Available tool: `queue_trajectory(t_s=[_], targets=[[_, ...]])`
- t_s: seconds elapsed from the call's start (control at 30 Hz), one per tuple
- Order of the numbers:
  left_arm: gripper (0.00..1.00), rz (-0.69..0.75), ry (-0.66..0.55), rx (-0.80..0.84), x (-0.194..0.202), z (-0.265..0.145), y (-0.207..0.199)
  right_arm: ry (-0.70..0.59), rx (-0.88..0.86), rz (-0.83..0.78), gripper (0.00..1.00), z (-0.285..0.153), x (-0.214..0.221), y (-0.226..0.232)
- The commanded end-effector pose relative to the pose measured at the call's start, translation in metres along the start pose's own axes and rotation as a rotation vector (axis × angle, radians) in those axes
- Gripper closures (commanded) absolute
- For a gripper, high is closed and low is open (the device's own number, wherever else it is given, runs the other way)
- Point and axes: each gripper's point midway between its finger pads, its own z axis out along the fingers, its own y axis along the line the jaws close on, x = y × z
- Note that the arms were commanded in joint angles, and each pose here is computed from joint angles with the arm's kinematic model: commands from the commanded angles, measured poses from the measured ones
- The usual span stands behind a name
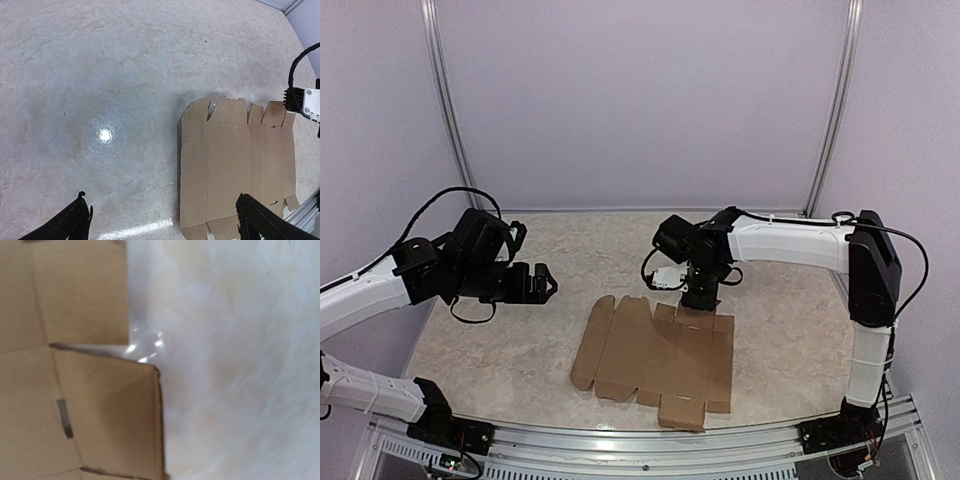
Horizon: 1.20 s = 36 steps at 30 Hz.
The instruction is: Fold the paper box
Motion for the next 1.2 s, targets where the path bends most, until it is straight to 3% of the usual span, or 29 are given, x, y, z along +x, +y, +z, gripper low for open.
queue_trajectory(t_s=[0.0,0.13,0.2,0.27,0.37,0.47,0.63,0.73,1.0,1.17], targets=[[0.01,-0.019,-0.012,0.021,0.006,-0.005,-0.001,-0.012,0.113,-0.232,1.00,-0.005,-0.025,-0.020],[0.01,-0.022,-0.015,0.037,0.008,-0.006,-0.005,0.004,0.188,-0.324,0.97,-0.002,-0.040,-0.028],[0.01,-0.019,-0.014,0.043,0.008,-0.005,-0.007,-0.020,0.195,-0.317,0.75,-0.006,-0.047,-0.032],[0.01,-0.016,-0.018,0.053,0.008,-0.003,-0.010,-0.070,0.217,-0.275,0.59,-0.018,-0.055,-0.038],[0.01,-0.011,-0.024,0.072,0.006,-0.002,-0.016,-0.187,0.249,-0.164,0.46,-0.047,-0.063,-0.051],[0.01,-0.002,-0.022,0.090,0.004,0.003,-0.023,-0.261,0.282,-0.037,0.39,-0.074,-0.053,-0.063],[0.01,0.034,-0.007,0.130,0.001,0.016,-0.040,-0.388,0.243,0.262,0.36,-0.106,-0.012,-0.066],[0.01,0.057,0.016,0.154,0.003,0.030,-0.051,-0.410,0.170,0.454,0.32,-0.098,0.020,-0.048],[0.02,0.063,0.098,0.285,0.011,0.065,-0.086,-0.365,-0.332,0.988,0.31,-0.050,0.087,0.017],[0.04,0.053,0.145,0.324,0.018,0.083,-0.100,-0.400,-0.457,1.167,0.32,-0.037,0.106,0.047]])
